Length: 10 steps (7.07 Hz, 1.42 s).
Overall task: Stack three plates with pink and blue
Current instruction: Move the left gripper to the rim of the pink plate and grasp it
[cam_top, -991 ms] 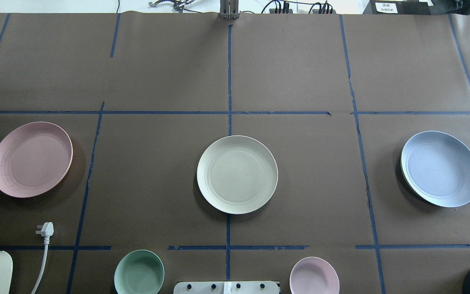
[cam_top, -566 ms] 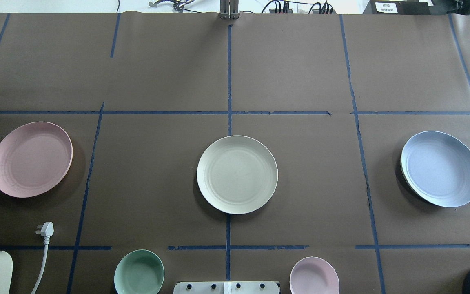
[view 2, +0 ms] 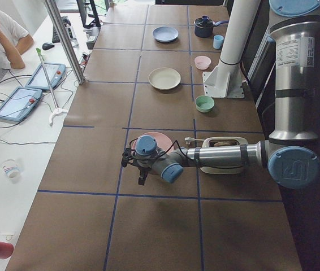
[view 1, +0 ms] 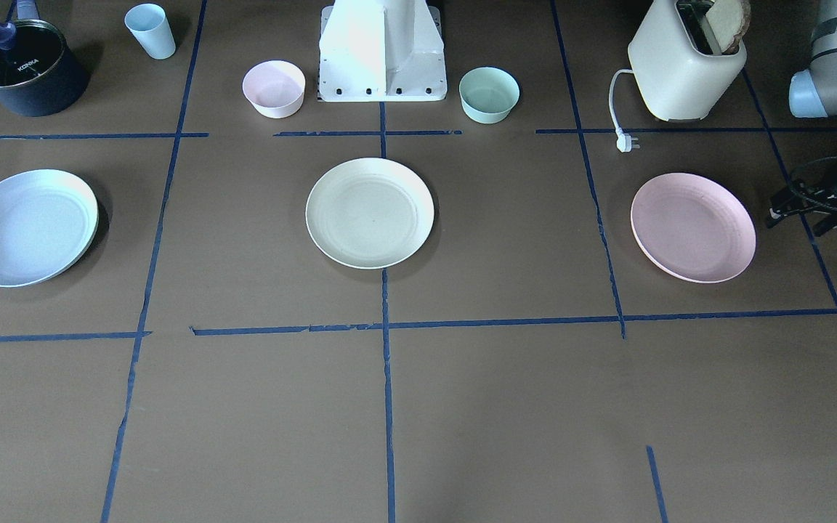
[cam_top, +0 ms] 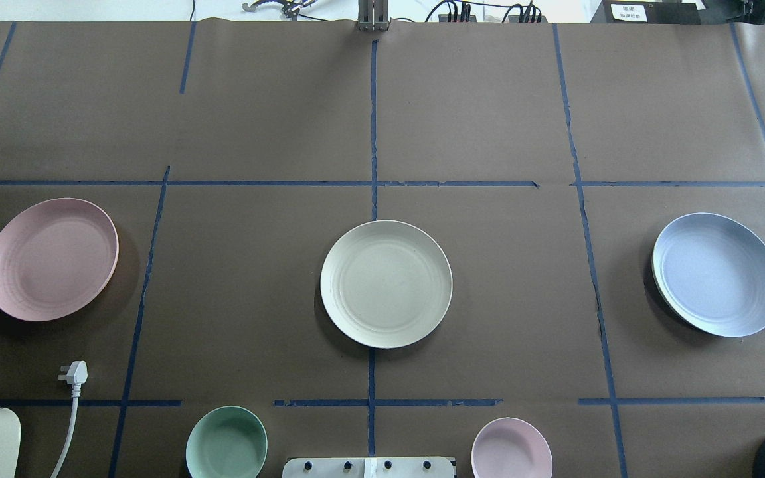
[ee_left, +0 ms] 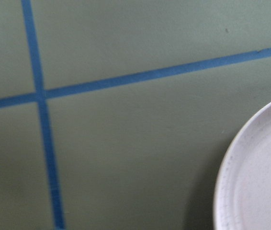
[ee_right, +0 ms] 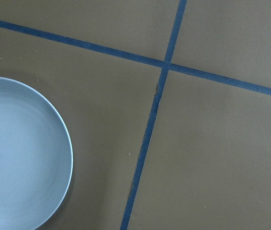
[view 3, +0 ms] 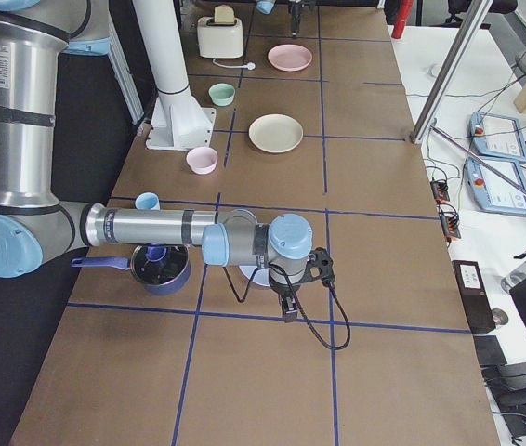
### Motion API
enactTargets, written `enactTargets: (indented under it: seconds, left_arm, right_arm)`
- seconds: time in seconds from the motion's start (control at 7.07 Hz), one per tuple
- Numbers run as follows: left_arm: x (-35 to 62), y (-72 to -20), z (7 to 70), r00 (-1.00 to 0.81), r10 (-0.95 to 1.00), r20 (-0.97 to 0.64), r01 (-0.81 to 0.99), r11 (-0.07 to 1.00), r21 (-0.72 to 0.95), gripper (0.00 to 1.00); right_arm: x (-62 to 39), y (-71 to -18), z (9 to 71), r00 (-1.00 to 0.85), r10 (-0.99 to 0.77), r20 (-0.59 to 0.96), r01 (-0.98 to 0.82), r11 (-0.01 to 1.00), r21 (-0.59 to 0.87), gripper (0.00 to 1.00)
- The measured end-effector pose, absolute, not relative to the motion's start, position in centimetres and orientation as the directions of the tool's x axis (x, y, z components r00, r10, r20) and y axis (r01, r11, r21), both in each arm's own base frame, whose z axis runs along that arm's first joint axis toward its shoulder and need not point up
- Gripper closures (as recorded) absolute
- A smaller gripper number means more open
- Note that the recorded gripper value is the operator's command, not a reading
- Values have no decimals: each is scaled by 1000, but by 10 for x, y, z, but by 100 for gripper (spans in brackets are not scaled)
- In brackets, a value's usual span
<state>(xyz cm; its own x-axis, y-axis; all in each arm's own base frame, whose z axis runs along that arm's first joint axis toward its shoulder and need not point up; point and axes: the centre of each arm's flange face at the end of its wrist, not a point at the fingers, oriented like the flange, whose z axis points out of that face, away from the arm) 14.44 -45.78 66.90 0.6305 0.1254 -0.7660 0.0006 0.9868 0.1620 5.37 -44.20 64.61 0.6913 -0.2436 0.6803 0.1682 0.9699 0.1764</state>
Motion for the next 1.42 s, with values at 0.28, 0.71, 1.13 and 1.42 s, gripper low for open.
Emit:
enactTargets:
  seconds: [0.28,0.71,1.13,1.42]
  left_arm:
    - [174,-449,668,620,86,-780,2,994,111,88]
    - [185,-445,664,610,44,-791,16,998,68,100]
    - [193,-446,638,538,35,-842,-14,999,32,100]
    - [210,-472,564,438,-54,-897,38,998,-41,100]
  right_arm:
    - [53,-441,648,690,-242,682,169,970,173,0]
    - [53,-441,653,691,-236,683,170,972,164,0]
    - [53,-441,653,691,-236,684,169,972,164,0]
    - [53,-441,653,690,-237,684,170,972,165,0]
